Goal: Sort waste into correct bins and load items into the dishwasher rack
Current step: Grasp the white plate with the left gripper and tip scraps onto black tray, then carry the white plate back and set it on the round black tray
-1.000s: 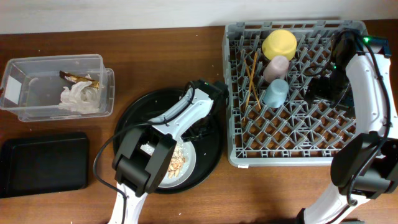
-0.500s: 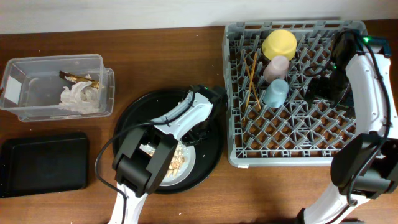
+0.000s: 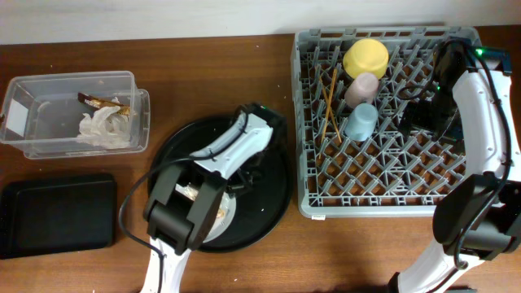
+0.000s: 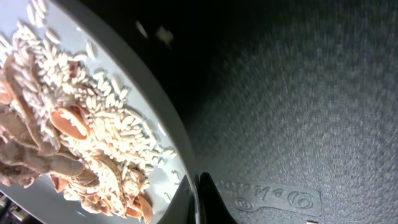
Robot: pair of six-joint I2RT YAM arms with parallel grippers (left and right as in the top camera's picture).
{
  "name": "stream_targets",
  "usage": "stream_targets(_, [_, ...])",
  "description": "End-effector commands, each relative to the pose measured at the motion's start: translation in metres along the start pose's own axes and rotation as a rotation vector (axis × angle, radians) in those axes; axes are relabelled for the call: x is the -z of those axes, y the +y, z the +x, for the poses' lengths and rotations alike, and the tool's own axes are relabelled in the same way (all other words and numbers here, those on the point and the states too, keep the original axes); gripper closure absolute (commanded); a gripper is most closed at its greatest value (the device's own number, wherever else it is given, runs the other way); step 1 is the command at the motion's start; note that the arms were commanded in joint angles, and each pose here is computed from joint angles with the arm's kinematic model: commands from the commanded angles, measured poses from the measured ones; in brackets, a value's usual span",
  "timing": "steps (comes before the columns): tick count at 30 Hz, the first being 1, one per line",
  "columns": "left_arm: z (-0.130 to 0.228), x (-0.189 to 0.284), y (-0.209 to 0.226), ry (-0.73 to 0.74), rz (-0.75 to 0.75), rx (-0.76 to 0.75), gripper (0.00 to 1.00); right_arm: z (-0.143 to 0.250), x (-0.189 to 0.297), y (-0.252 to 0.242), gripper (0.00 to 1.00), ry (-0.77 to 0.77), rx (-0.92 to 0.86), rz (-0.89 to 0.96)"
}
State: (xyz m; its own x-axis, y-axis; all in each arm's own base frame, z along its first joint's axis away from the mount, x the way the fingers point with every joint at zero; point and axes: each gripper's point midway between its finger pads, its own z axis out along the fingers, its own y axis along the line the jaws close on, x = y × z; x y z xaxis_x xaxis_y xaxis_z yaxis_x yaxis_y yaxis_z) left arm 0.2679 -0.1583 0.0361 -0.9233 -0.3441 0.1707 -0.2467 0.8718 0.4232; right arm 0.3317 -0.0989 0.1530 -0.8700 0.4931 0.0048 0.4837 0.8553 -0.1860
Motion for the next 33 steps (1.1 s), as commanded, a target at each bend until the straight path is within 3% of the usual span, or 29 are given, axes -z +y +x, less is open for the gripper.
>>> stream_targets(1, [-0.026,0.010,0.024,0.001,-0.002,-0.013,0.99,-0.002,-0.002,-0.005,0.02,-0.002,-0.017,0.018])
stream_targets(4, [-0.050,0.025,0.060,-0.016,0.005,0.049,0.99,-0.002,-0.002,-0.005,0.02,-0.002,-0.017,0.018])
stream_targets(8, [-0.083,0.046,0.118,-0.048,0.121,0.117,0.99,-0.002,-0.002,-0.005,0.02,-0.002,-0.017,0.018])
stream_targets(14, [-0.113,0.026,0.188,0.031,0.256,0.218,0.99,-0.002,-0.002,-0.005,0.02,-0.002,-0.017,0.018])
stream_targets(24, [-0.147,0.003,0.258,0.077,0.786,0.372,0.99,-0.002,-0.002,-0.005,0.02,-0.002,-0.017,0.018])
stream_targets(27, [-0.151,0.001,0.285,0.073,0.939,0.478,1.00,-0.002,-0.002,-0.005,0.02,-0.002,-0.017,0.018])
stream_targets(33, [-0.154,0.018,0.339,-0.053,1.330,0.575,0.99,-0.002,-0.002,-0.005,0.02,-0.002,-0.017,0.018])
